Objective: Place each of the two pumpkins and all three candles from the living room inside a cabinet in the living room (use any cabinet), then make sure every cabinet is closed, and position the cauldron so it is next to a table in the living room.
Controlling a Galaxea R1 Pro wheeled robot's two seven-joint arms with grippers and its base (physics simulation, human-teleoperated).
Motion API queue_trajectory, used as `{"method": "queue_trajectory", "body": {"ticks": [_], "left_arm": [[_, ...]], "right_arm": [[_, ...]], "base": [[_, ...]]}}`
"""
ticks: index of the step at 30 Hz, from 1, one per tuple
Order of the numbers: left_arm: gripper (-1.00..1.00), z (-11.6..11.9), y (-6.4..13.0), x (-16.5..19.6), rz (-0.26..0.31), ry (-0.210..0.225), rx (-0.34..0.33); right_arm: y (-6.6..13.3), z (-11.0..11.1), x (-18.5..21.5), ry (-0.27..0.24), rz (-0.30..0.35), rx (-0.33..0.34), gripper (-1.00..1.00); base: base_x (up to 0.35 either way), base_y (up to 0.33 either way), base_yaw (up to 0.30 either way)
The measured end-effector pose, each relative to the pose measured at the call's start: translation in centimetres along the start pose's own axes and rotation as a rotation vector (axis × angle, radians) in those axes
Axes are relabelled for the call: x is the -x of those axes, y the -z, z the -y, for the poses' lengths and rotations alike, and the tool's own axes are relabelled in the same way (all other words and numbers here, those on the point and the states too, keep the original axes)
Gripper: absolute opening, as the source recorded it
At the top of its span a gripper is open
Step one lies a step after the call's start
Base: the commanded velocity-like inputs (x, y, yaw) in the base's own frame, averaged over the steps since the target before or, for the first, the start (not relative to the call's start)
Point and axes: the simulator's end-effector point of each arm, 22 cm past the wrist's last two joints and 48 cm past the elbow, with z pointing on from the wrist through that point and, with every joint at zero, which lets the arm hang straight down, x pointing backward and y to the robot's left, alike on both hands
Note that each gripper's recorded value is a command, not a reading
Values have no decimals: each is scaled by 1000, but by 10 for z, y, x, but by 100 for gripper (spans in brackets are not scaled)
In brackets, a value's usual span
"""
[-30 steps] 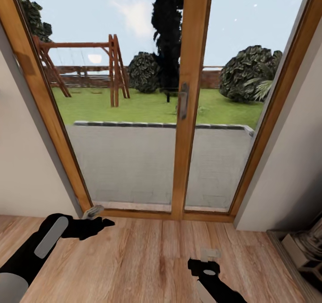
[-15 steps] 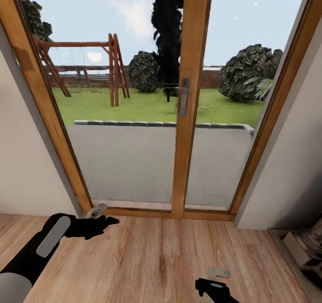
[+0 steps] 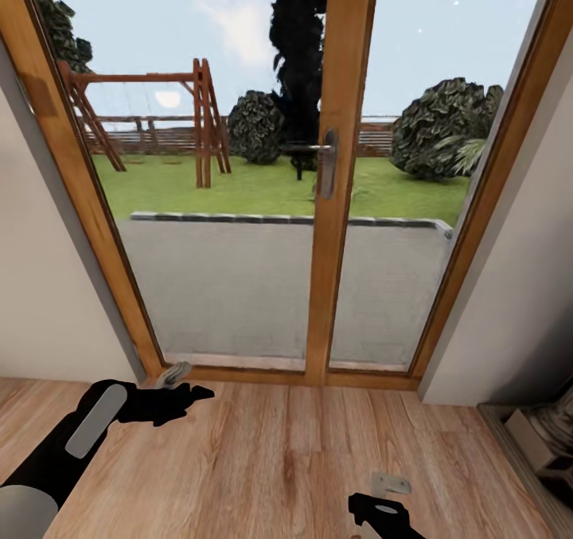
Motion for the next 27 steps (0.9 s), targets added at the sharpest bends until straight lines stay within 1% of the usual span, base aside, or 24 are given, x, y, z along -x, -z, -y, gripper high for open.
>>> {"method": "queue_trajectory", "body": {"ticks": [3,7,12,13,17,25,27], "left_arm": [[100,-3,-4,-2,-1,3,-4],[100,-1,-8,-4,0,22,-34],[100,-4,-15,-9,-3,26,-44],[100,-4,-18,-11,-7,22,-43],[100,-7,-25,-18,-17,16,-44],[100,-7,-38,-27,-26,28,-76],[100,-7,-42,-31,-32,24,-79]], "right_arm": [[-5,0,-3,3,2,0,100],[-11,1,-9,6,-3,-4,100],[-19,-10,-16,8,-6,44,100],[-20,-14,-17,8,-7,64,100],[-26,-23,-22,5,-11,104,100],[-38,-27,-31,7,-11,117,100],[-42,-26,-34,6,-13,115,100]], "base": [[0,0,0],[0,0,0],[0,0,0],[0,0,0],[0,0,0],[0,0,0],[0,0,0]]}}
